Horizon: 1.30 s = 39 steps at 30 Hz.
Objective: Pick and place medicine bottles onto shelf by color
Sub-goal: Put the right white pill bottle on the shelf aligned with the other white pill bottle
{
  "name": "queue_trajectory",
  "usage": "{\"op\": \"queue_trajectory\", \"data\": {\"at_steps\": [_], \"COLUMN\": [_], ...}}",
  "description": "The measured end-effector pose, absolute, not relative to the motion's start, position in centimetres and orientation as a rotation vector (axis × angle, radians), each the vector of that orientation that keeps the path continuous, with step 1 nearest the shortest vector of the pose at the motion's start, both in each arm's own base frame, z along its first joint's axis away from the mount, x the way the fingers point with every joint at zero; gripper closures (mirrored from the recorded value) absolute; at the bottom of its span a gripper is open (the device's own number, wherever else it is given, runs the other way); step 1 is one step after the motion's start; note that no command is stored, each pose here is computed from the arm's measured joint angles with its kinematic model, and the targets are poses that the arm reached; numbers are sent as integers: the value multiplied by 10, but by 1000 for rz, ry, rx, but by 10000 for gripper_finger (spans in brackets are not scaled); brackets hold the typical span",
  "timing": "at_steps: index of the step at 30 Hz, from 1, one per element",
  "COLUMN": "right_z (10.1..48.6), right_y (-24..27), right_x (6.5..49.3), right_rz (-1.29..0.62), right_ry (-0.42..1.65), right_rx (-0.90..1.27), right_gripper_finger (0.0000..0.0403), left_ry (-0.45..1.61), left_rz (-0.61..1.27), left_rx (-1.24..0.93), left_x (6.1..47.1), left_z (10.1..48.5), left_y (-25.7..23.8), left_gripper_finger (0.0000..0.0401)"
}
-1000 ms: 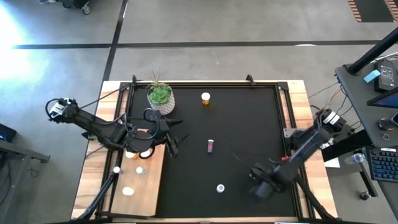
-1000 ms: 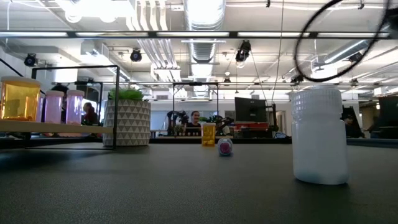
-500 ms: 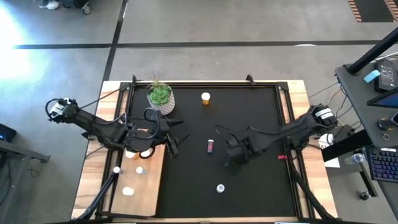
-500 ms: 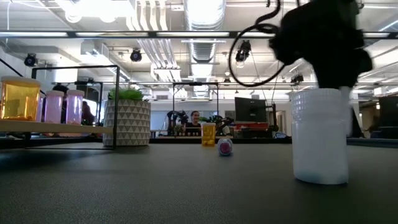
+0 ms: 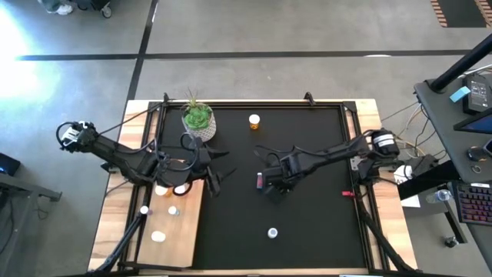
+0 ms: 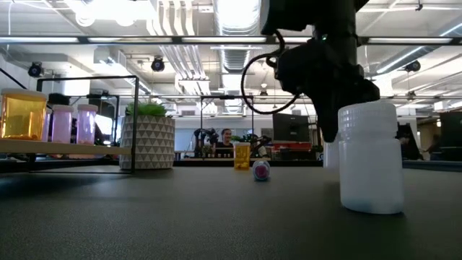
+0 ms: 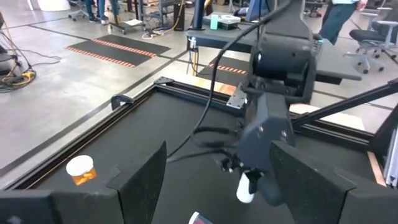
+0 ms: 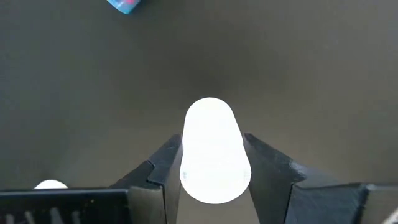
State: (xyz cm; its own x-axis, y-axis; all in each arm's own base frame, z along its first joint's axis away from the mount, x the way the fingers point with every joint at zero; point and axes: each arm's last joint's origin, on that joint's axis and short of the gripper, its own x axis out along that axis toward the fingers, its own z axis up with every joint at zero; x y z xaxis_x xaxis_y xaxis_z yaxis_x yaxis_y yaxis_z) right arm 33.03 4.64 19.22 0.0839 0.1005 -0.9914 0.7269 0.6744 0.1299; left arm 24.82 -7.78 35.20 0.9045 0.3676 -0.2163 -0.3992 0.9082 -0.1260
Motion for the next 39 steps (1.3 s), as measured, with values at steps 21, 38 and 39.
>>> {"op": "queue_trajectory", "data": {"at_steps": [21, 38, 39], "right_z": [197, 263, 262], "right_y": [48, 105, 110], "right_x": [350, 284, 279], "right_rz": [-515, -586, -587], "right_ry": [1405, 1156, 1165], "right_rx": [704, 520, 513], "right_gripper_finger": [167, 160, 160], "left_ry": [201, 427, 430], "left_rz": [377, 350, 333], "left_rx": [-176, -69, -55], "left_x": [250, 317, 324], "left_z": [352, 278, 271], "left_y": [-74, -75, -78], "left_gripper_finger": [131, 131, 131]}}
